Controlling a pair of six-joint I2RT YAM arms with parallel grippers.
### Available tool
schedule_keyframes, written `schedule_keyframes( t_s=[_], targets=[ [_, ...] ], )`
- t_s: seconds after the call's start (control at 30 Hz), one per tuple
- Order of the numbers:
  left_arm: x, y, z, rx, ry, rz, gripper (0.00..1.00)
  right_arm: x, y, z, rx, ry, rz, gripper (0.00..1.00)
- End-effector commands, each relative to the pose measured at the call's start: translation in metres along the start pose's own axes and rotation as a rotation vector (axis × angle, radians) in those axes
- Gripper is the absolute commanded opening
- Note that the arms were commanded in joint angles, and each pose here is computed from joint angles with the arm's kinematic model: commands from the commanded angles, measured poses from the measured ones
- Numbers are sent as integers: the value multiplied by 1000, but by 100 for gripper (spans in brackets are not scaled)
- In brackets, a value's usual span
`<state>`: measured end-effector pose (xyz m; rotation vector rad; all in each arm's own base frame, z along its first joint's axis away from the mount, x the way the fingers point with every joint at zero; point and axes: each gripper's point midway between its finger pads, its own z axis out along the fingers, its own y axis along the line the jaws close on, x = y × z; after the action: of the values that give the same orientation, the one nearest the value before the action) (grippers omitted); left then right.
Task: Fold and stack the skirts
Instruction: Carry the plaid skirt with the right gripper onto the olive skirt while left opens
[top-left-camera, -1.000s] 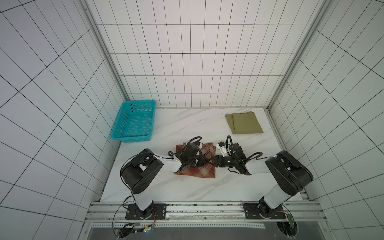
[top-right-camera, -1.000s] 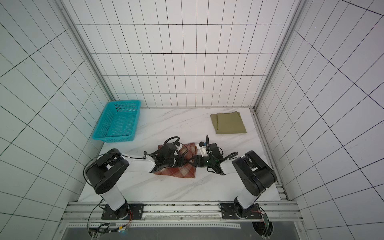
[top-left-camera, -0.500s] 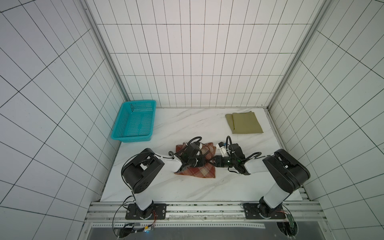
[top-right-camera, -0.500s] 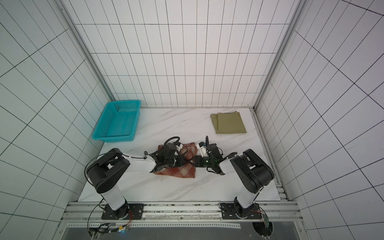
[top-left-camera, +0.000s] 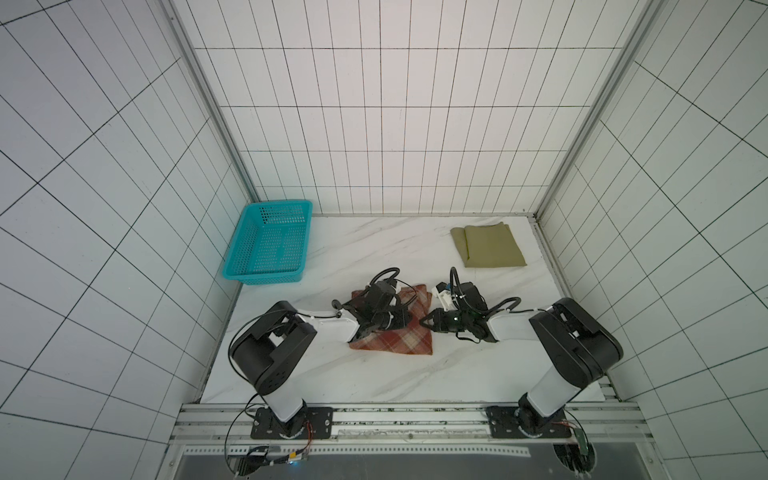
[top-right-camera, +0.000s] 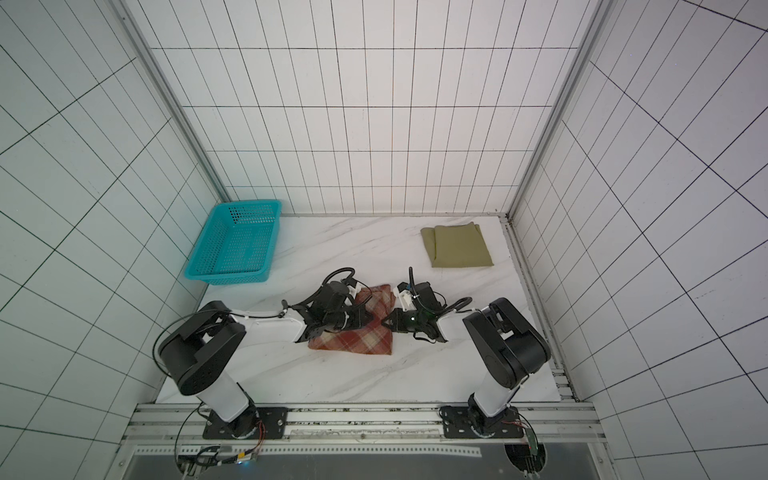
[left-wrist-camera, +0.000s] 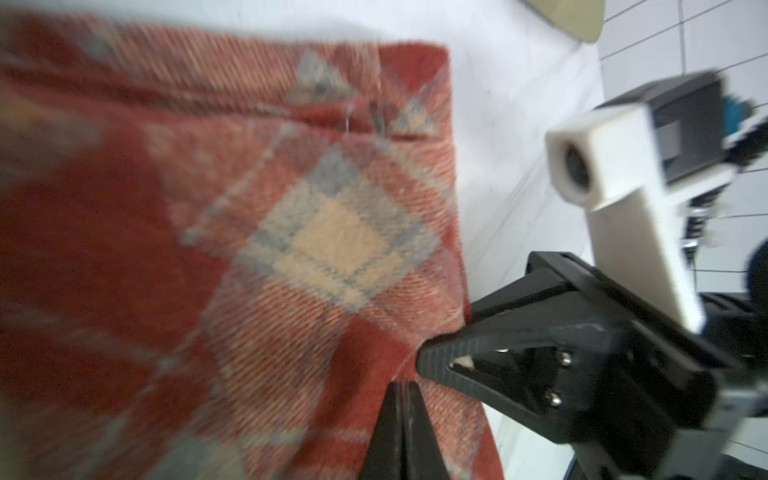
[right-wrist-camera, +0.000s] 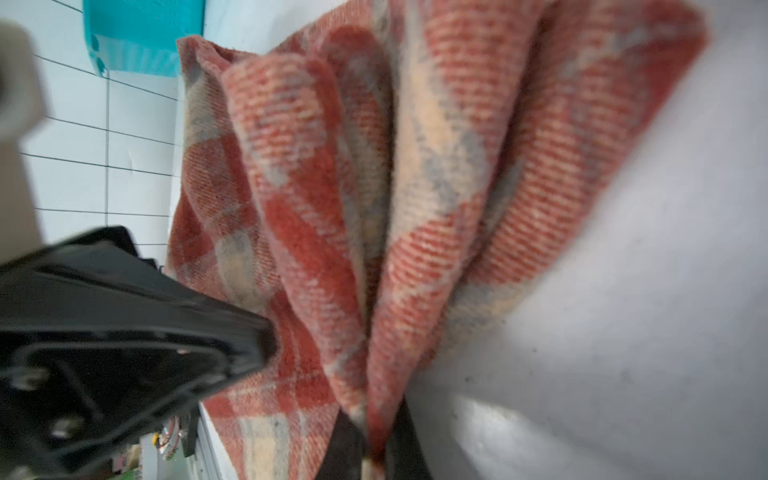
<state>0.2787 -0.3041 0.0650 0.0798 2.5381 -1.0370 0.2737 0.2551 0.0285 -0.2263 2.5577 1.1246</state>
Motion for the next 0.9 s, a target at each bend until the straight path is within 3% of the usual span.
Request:
schedule_keyframes(
  t_s=[0.0, 0.37, 0.87],
  targets=[
    [-28, 0, -30, 10, -80, -7, 0, -23, -4, -13, 123, 36, -73, 0],
    [-53, 36, -92, -39, -205, -40, 0, -96, -2, -53, 271, -7, -237, 0],
    [-53, 36, -93, -38, -179, -22, 0, -192, -22, -101, 252, -37, -300, 0]
  ],
)
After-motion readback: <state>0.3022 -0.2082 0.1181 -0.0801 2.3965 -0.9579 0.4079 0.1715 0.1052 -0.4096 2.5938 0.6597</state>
